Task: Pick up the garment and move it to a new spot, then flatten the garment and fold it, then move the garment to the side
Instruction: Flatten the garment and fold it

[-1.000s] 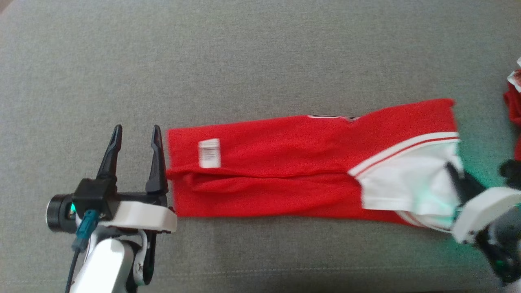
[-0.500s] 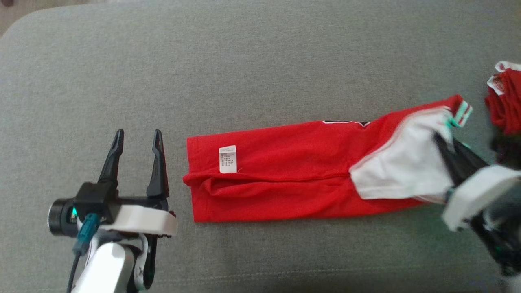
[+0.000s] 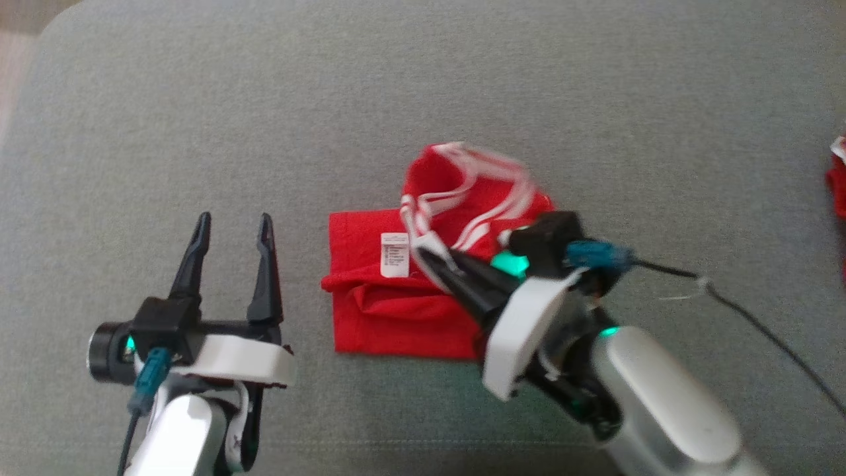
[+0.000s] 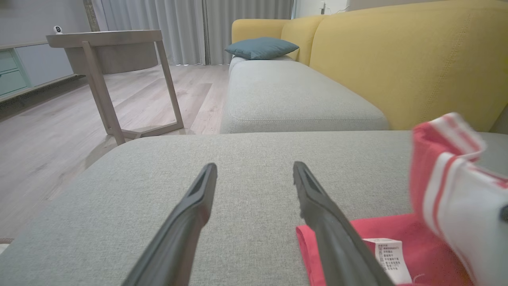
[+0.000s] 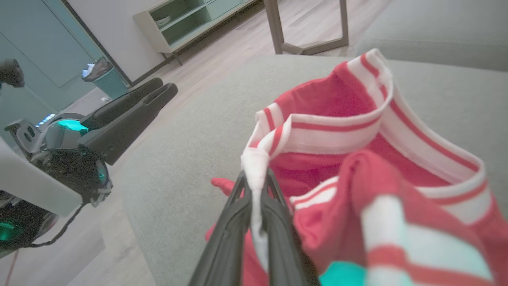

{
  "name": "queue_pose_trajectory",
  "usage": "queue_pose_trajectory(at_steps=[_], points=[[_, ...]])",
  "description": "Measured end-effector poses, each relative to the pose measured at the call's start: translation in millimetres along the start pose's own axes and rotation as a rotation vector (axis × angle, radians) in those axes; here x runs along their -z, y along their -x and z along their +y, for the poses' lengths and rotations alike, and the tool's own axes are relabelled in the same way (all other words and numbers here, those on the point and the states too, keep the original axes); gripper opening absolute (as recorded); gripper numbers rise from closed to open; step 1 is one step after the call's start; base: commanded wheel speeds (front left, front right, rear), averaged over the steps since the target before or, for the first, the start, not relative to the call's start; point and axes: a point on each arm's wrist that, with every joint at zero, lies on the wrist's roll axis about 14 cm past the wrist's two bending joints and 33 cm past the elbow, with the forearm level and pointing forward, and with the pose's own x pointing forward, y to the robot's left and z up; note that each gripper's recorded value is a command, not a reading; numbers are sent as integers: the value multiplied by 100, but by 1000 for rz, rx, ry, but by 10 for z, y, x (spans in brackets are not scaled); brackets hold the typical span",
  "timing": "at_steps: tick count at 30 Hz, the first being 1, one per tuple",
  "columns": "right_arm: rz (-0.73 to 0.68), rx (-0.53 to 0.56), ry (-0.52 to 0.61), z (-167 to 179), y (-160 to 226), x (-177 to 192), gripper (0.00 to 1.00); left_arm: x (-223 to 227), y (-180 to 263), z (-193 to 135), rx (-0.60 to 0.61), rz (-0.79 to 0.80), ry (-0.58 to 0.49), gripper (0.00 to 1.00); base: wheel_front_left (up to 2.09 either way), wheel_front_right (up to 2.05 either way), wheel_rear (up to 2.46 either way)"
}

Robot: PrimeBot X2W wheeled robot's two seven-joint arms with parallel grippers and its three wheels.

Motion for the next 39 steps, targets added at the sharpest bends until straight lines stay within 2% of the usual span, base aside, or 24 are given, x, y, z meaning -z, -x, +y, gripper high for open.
queue_pose_trajectory(at_steps=[5, 11, 12, 13, 14, 17, 22, 27, 34, 36, 39], points=[[45, -104, -56, 300, -322, 267, 0, 16, -13, 18, -9, 4, 8, 100, 0, 0, 0], [72, -141, -77, 369, -452, 456, 0, 94, -16, 50, -18, 27, 7, 100, 0, 0, 0], [71, -142, -76, 369, -466, 470, 21, 103, -19, 47, -17, 29, 7, 100, 0, 0, 0], [69, -144, -73, 370, -476, 476, 73, 109, -24, 41, -15, 30, 4, 100, 0, 0, 0], [58, -147, -71, 374, -484, 464, 100, 109, -31, 35, -13, 29, 1, 100, 0, 0, 0], [-36, -151, -60, 376, -500, 286, 100, 91, -63, 17, -8, 21, 1, 100, 0, 0, 0], [-286, -132, -60, 288, -402, -267, 100, 75, -74, -17, 3, 15, -5, 100, 0, 0, 0], [-458, 81, -29, -433, -50, -629, 100, 34, -83, -58, 15, 3, -3, 100, 0, 0, 0], [-480, 417, 8, -1251, 705, -440, 100, -18, -102, -61, 16, -14, -10, 100, 0, 0, 0], [-463, 501, 2, -1400, 926, -334, 100, -32, -102, -59, 17, -17, -12, 100, 0, 0, 0], [-443, 564, -1, -1482, 1113, -232, 100, -44, -99, -67, 20, -20, -14, 100, 0, 0, 0]])
